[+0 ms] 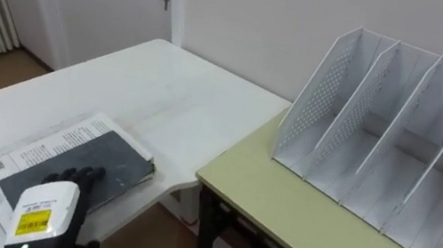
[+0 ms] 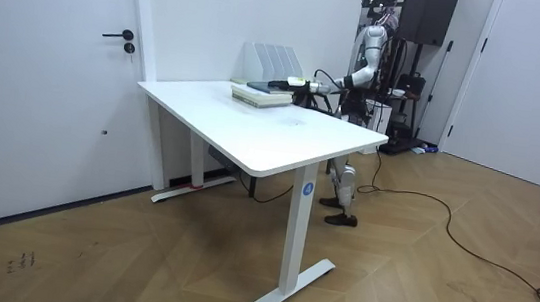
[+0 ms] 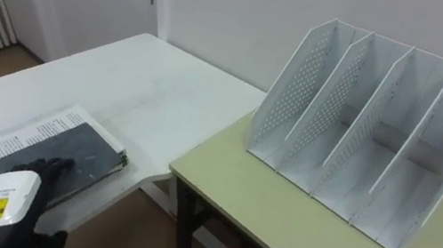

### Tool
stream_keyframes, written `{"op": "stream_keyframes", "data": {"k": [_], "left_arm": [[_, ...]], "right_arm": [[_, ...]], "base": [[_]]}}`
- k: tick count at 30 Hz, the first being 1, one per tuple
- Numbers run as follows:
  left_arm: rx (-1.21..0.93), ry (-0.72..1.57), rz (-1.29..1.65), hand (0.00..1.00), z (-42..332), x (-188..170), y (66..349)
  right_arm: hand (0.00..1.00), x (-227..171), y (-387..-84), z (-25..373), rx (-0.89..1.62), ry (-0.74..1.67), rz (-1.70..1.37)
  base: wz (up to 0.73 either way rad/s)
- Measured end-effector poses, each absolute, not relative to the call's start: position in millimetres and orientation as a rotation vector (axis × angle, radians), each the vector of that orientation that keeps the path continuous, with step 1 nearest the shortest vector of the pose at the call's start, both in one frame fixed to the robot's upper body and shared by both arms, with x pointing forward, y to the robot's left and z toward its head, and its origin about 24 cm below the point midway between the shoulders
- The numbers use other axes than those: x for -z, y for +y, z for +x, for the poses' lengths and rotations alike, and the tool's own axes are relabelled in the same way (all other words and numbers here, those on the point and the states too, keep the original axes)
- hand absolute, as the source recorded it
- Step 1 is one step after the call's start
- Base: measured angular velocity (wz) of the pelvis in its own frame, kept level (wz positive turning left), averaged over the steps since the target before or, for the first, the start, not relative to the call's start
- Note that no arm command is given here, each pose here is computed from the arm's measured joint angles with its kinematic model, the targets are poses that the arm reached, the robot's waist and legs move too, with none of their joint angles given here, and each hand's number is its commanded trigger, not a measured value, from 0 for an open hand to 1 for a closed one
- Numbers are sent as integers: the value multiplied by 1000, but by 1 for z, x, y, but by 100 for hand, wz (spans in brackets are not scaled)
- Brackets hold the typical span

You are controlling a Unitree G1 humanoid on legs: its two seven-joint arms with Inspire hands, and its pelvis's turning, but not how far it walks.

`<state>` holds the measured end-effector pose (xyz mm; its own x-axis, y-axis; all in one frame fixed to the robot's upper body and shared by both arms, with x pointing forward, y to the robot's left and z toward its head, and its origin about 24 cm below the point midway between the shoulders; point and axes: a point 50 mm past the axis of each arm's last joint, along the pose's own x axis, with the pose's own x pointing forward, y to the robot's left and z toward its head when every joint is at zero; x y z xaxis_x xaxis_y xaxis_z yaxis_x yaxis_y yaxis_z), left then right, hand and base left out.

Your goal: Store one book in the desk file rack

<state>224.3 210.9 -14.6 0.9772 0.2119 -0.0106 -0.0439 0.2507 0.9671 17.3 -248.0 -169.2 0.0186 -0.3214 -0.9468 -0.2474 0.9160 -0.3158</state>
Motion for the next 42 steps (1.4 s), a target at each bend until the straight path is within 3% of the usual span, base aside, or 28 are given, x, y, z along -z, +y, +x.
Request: {"op": "stream_keyframes", "data": {"k": [27, 35, 42], "left_arm": [[-239, 115, 1322, 100, 236, 3, 220], [-249, 93, 1098, 100, 235, -8, 216], [-191, 39, 838, 100, 239, -25, 207]], "right_arm": [[0, 169, -249, 22, 61, 1543, -463], [0, 163, -249, 61, 92, 1346, -439], [0, 155, -230, 100, -18, 1145, -345]], "base": [[-1], [2], [12]]}}
